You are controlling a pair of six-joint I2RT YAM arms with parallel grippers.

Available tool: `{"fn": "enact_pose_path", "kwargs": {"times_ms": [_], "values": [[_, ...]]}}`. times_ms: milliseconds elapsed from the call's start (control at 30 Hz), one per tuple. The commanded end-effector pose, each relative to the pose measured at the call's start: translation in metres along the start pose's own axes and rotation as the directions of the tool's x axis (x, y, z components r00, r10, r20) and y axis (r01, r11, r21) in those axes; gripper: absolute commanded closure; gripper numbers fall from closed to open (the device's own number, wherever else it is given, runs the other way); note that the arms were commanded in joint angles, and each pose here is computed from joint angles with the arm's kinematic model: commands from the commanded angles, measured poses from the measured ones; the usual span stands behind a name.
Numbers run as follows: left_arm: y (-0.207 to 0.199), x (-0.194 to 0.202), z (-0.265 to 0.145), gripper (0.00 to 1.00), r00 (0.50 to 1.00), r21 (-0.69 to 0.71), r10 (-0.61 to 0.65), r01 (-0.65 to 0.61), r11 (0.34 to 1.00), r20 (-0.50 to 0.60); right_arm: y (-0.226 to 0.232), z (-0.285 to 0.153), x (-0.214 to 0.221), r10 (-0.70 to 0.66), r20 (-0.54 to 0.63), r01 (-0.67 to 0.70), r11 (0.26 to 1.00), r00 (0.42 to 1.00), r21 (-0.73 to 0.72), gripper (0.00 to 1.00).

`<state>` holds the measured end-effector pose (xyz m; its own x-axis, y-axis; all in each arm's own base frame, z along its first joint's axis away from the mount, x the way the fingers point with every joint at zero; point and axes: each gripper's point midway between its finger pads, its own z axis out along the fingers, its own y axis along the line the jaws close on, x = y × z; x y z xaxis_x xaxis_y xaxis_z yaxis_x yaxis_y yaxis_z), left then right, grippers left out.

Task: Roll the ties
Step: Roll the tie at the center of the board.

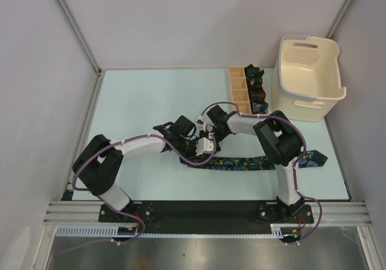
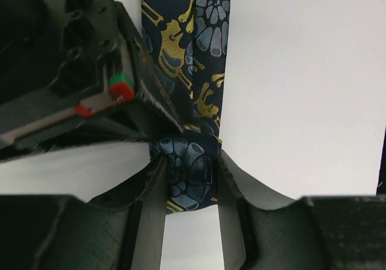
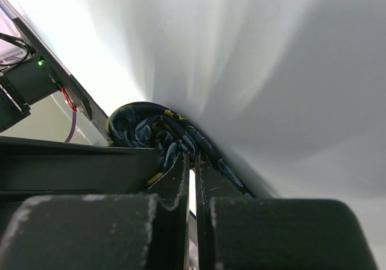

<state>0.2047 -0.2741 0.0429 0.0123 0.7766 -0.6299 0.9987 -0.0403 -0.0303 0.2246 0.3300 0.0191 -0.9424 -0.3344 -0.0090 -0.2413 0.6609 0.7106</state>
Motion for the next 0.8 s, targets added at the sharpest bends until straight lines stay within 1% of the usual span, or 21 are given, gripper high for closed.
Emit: {"fn": "enact_pose_path", "kwargs": {"times_ms": [0,167,267,367,467,533,667,767], "values": [[-0.003,-0.012,0.013,0.6,0.999,0.011,-0.051,0.051,0.999,0.0,-0.025,0.013,0.009,0.006,-0.03,-0.004,0.996,1.0,0.085,1.0],[-0.001,0.001,0.021,0.6,0.995,-0.02,-0.077,0.076,0.997,-0.066,-0.016,0.01,0.009,0.01,-0.023,-0.01,1.0,1.0,0.021,1.0],[-0.004,0.004,0.024,0.59,0.993,-0.021,-0.085,0.083,0.996,-0.085,-0.011,0.008,0.012,0.001,-0.033,-0.001,1.0,0.999,-0.015,1.0],[-0.005,0.012,0.029,0.57,0.987,-0.016,-0.091,0.09,0.996,-0.133,-0.008,0.006,0.012,0.005,-0.038,-0.007,0.999,0.999,-0.05,1.0],[-0.004,0.017,0.032,0.57,0.982,-0.019,-0.102,0.1,0.995,-0.162,-0.005,-0.002,0.01,0.028,-0.028,-0.03,0.995,0.999,-0.091,1.0],[-0.005,0.021,0.034,0.57,0.978,-0.016,-0.107,0.106,0.994,-0.178,0.002,-0.009,0.006,0.031,-0.007,-0.032,0.991,0.999,-0.13,0.97],[-0.006,0.03,0.033,0.58,0.974,-0.025,-0.104,0.101,0.995,-0.204,0.024,-0.023,0.004,0.053,0.001,-0.051,0.974,0.999,-0.221,0.87],[-0.009,0.037,0.033,0.58,0.971,-0.024,-0.099,0.096,0.995,-0.219,0.03,-0.031,0.005,0.035,0.007,-0.032,0.971,0.999,-0.236,0.84]]}}
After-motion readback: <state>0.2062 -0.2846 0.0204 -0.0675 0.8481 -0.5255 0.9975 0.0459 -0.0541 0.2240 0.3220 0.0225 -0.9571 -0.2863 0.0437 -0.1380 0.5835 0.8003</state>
